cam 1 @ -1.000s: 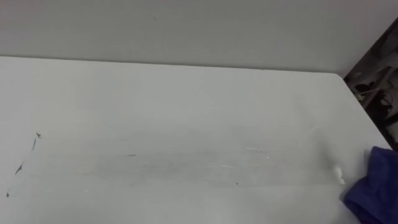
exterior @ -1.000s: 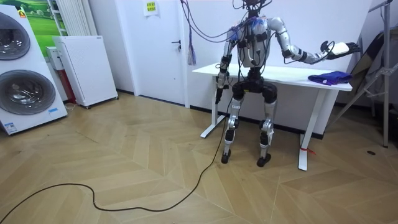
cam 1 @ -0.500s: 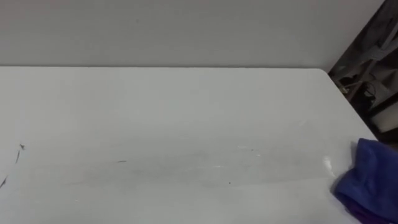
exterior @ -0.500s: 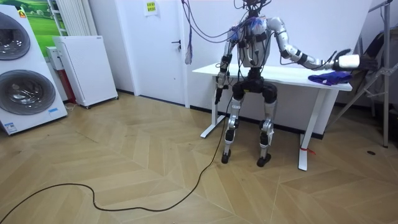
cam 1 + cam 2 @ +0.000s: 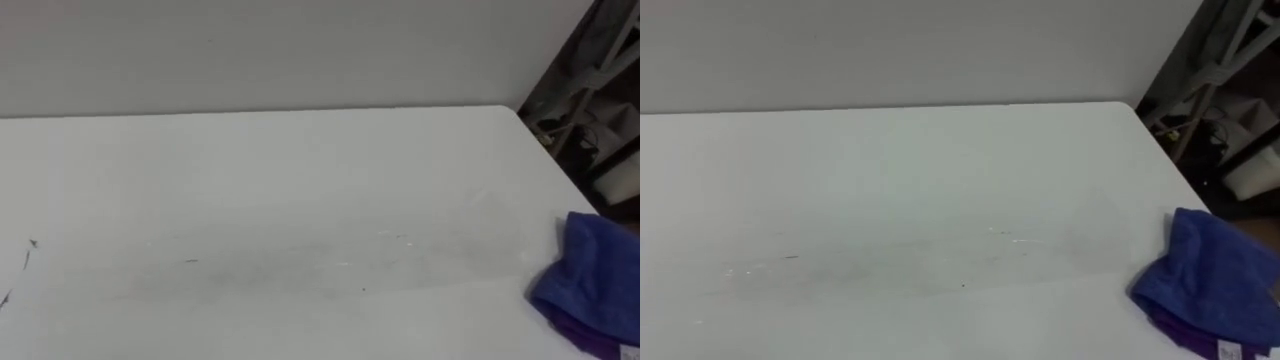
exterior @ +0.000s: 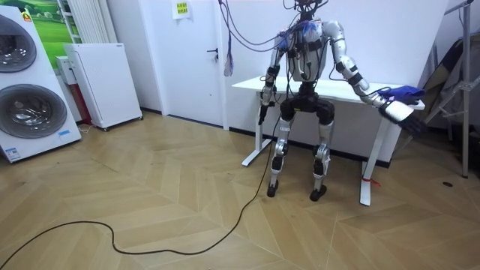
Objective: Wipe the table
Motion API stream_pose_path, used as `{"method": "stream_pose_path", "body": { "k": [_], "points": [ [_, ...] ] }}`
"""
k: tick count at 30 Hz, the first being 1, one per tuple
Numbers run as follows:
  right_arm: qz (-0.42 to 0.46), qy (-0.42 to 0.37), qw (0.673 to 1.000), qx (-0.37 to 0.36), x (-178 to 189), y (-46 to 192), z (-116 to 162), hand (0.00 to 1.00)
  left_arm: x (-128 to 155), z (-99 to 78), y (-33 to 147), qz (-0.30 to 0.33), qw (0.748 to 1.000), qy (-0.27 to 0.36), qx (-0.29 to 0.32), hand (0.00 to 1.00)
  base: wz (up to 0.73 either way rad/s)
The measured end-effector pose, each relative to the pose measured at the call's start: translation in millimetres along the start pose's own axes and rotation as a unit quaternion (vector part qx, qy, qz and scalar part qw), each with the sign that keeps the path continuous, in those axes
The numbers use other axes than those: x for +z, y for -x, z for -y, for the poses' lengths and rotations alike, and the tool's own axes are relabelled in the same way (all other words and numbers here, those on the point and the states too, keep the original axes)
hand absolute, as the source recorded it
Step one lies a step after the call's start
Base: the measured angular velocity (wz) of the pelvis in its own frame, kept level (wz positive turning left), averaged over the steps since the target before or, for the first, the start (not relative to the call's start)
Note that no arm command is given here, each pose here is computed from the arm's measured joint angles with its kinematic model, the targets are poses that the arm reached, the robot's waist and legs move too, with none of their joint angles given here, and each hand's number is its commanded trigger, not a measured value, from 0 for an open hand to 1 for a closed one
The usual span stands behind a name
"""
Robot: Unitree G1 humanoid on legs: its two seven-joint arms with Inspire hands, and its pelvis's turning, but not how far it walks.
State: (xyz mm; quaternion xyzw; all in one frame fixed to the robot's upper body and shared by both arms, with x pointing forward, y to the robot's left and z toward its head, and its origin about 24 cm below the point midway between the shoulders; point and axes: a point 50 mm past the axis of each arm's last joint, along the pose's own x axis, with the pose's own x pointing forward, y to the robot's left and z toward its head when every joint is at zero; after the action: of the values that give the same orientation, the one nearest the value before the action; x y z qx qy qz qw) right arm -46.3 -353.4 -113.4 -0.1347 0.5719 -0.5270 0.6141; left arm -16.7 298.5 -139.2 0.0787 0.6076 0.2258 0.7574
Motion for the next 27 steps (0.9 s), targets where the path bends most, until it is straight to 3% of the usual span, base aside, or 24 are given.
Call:
{"method": "stream_pose_path", "body": {
  "k": [5, 10, 14, 19, 22, 27],
  "points": [
    [-0.033, 0.077, 0.993, 0.083, -23, 8, -19, 0.0, -2, 3.9, 0.2, -0.008, 1.0, -0.003, -0.003, 0.0, 0.0],
    [0.001, 0.225, 0.961, 0.163, -29, 22, -45, 0.0, -8, 12.7, -0.9, -0.026, 0.999, -0.02, 0.005, 0.0, 0.0],
    [0.046, 0.282, 0.939, 0.192, -24, 34, -66, 0.0, -5, 28.6, -1.2, -0.024, 0.999, -0.043, -0.013, 0.0, 0.04],
    [0.172, 0.402, 0.873, 0.218, 0, 54, -96, 0.0, -3, 48.5, -1.1, -0.024, 0.996, -0.081, -0.026, 0.0, 0.05],
    [0.221, 0.432, 0.845, 0.225, 10, 63, -107, 0.0, -3, 55.3, -0.2, -0.02, 0.994, -0.104, -0.036, 0.0, 0.15],
    [0.201, 0.46, 0.831, 0.24, -10, 64, -106, 0.0, -12, 60.0, 2.3, -0.036, 0.992, -0.115, -0.044, 0.0, 0.07]
  ]
}}
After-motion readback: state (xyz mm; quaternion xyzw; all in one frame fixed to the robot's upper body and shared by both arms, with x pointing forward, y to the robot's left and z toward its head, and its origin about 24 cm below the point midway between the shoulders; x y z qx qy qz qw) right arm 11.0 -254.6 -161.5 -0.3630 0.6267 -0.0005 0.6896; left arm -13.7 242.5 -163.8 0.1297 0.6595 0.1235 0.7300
